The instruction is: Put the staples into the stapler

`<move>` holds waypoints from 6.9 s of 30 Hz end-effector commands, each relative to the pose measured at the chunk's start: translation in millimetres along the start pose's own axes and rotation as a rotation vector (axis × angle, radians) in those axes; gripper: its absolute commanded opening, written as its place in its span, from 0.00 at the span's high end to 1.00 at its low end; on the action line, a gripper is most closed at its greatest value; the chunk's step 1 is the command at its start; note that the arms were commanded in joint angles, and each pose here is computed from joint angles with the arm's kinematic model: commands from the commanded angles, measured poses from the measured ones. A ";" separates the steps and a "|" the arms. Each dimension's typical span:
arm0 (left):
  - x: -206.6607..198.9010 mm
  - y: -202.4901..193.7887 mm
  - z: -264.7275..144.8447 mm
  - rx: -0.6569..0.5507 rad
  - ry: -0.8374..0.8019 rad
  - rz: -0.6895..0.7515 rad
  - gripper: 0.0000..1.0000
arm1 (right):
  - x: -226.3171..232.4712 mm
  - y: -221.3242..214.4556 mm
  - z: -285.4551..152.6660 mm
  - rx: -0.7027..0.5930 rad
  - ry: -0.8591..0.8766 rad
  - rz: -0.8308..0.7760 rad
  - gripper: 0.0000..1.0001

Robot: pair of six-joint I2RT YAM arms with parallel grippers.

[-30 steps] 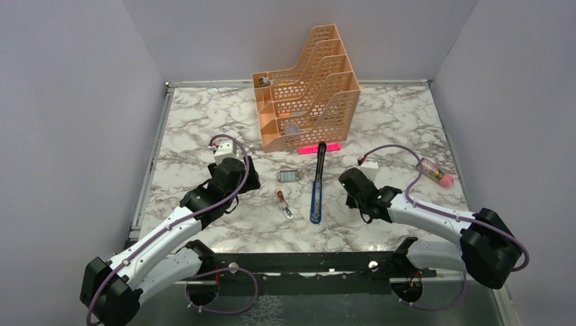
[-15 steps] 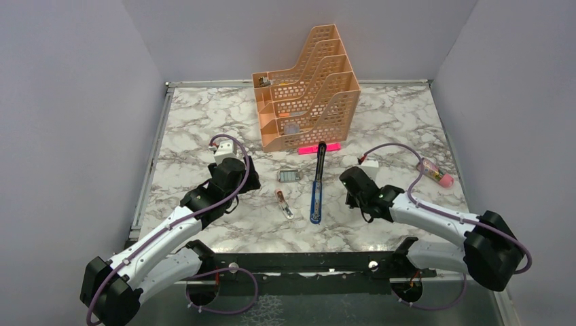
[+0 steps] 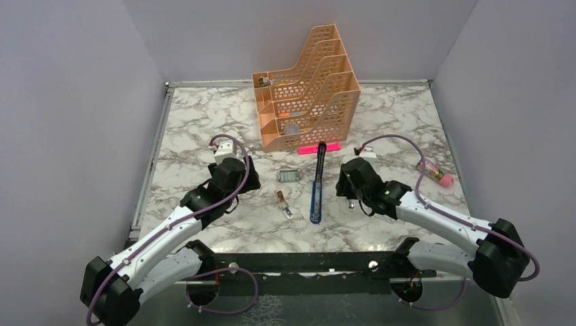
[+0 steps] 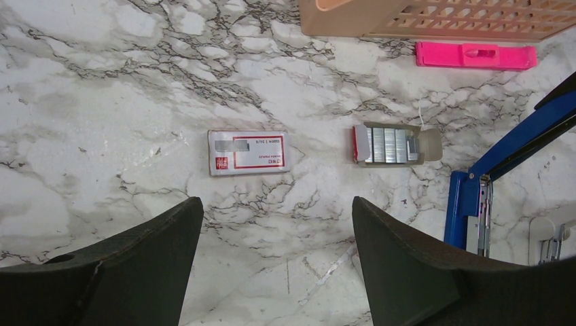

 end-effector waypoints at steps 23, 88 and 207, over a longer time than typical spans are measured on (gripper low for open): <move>-8.5 13.3 -16.1 -0.061 -0.107 -0.049 0.18 | 136.1 63.0 65.8 0.075 0.273 -0.365 0.64; -6.7 12.2 -11.7 -0.058 -0.081 -0.035 0.18 | 162.0 34.1 84.3 0.194 0.408 -0.632 0.72; -8.3 12.0 -16.4 -0.057 -0.114 -0.048 0.18 | 128.7 -41.0 38.3 0.378 0.132 -0.381 0.59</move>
Point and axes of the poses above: each gripper's point midway between its finger pads, its own z axis out along the fingers, its own x axis along the line the jaws close on, y = z × x, the point moved 5 cm from there along -z, back along the fingers, and after that the axes turned 15 degrees about -z, right-handed, at the moved point
